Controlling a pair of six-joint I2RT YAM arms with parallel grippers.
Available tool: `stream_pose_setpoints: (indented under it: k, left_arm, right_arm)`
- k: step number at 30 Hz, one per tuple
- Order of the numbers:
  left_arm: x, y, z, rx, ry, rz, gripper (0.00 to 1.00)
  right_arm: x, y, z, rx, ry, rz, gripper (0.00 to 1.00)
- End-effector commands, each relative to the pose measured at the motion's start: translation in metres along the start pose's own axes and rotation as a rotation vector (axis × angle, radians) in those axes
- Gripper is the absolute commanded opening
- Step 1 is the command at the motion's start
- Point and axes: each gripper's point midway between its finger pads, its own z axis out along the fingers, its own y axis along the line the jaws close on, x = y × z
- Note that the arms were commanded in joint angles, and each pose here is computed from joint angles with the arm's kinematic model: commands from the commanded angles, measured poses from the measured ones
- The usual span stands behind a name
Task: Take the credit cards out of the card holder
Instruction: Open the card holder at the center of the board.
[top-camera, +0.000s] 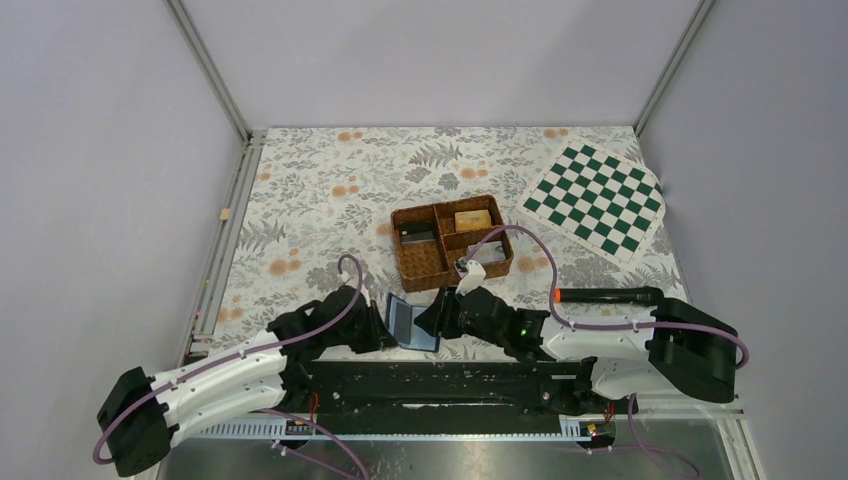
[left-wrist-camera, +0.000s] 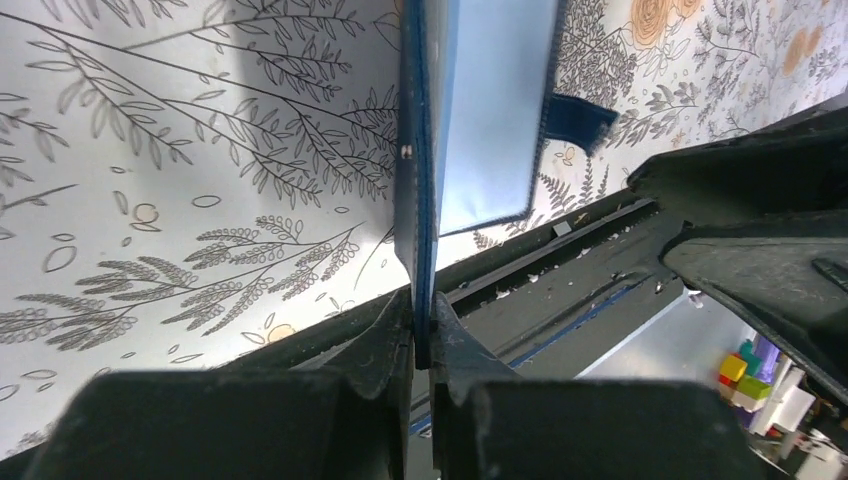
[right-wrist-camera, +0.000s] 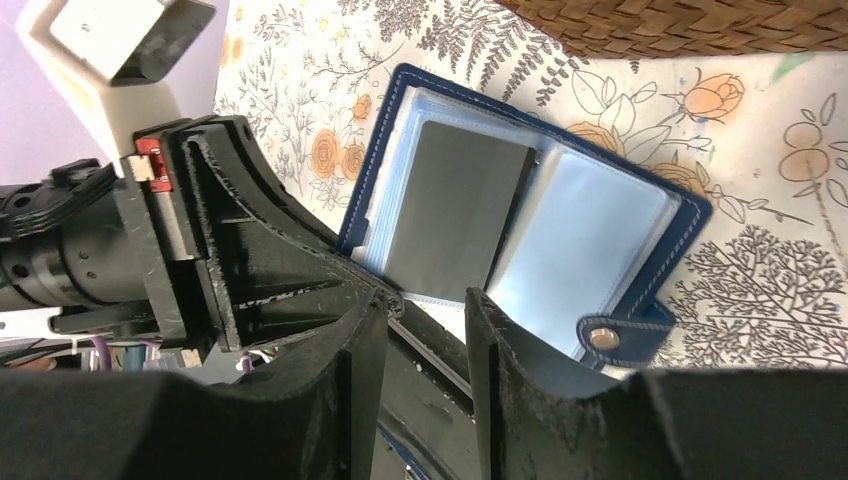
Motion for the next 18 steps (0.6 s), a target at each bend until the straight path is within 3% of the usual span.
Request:
stream_pose_setpoints:
  k: [1, 7, 10, 18]
  left_arm:
    - [0.0, -0.03, 0.006, 0.148, 0.014, -0.069, 0.0]
    - [0.004, -0.044, 0.011, 0.258, 0.028, -0.16, 0.0]
    - [0.004, -0.03, 0.013, 0.184, 0.014, -0.176, 0.02]
    - [0.003, 0.002, 0.002, -0.014, -0.007, -0.186, 0.36]
  right_arm:
    - [-0.002, -0.017, -0.005, 0.047, -0.013, -0.038, 0.4]
    - [0.017, -0.02, 0.002, 0.031, 0.071, -0.045, 0.36]
    - [0.018, -0.023, 0.004, 0.047, 0.079, -0.057, 0.35]
    - [0.039, -0.05, 0.021, 0.101, 0.156, -0.121, 0.33]
